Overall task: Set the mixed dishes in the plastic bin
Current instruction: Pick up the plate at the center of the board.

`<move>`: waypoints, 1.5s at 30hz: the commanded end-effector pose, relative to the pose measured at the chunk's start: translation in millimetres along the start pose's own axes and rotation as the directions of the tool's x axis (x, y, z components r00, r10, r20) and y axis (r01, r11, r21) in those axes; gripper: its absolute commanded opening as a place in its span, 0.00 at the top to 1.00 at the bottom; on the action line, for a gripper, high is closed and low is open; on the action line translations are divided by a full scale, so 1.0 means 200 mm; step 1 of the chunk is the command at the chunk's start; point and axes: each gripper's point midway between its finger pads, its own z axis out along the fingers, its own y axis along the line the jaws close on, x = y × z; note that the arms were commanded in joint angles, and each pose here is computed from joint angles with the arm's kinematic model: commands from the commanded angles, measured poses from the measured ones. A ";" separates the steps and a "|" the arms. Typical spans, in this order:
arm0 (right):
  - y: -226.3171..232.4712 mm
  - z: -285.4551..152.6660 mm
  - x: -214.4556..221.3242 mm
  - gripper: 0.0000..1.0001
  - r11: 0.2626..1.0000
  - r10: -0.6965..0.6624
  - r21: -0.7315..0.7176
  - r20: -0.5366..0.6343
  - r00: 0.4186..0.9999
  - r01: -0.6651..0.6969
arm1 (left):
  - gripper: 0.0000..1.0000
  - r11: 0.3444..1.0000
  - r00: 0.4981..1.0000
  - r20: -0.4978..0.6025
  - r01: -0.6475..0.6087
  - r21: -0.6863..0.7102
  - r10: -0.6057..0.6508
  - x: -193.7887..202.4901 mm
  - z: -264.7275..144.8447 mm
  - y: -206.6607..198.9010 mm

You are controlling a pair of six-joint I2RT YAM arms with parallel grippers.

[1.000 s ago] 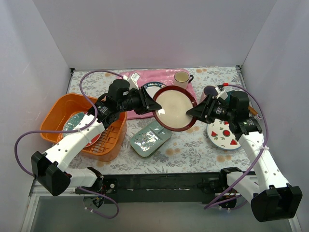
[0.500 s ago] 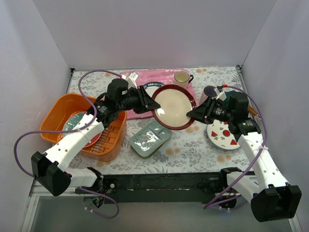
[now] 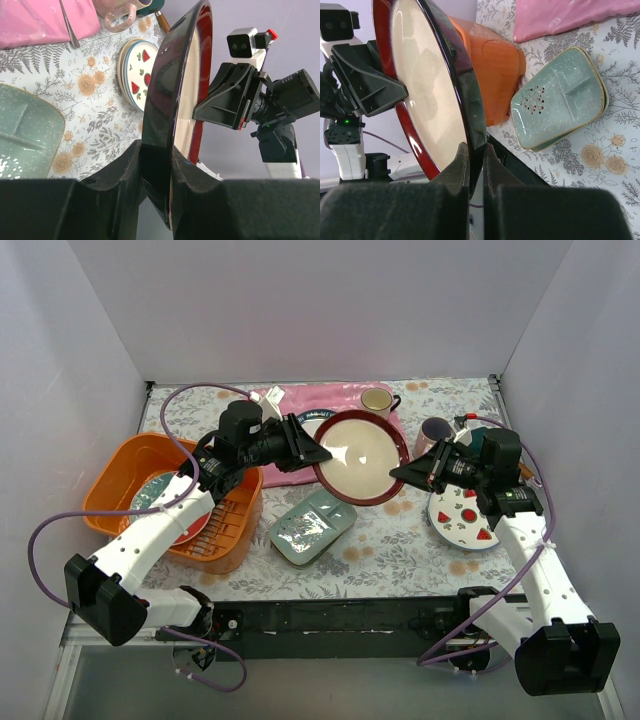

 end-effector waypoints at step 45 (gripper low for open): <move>-0.07 -0.02 -0.23 0.99 0.994 0.070 0.080 0.116 0.991 -0.079 | 0.02 0.013 0.037 -0.322 -0.997 -0.076 0.946 0.40 0.26 -0.39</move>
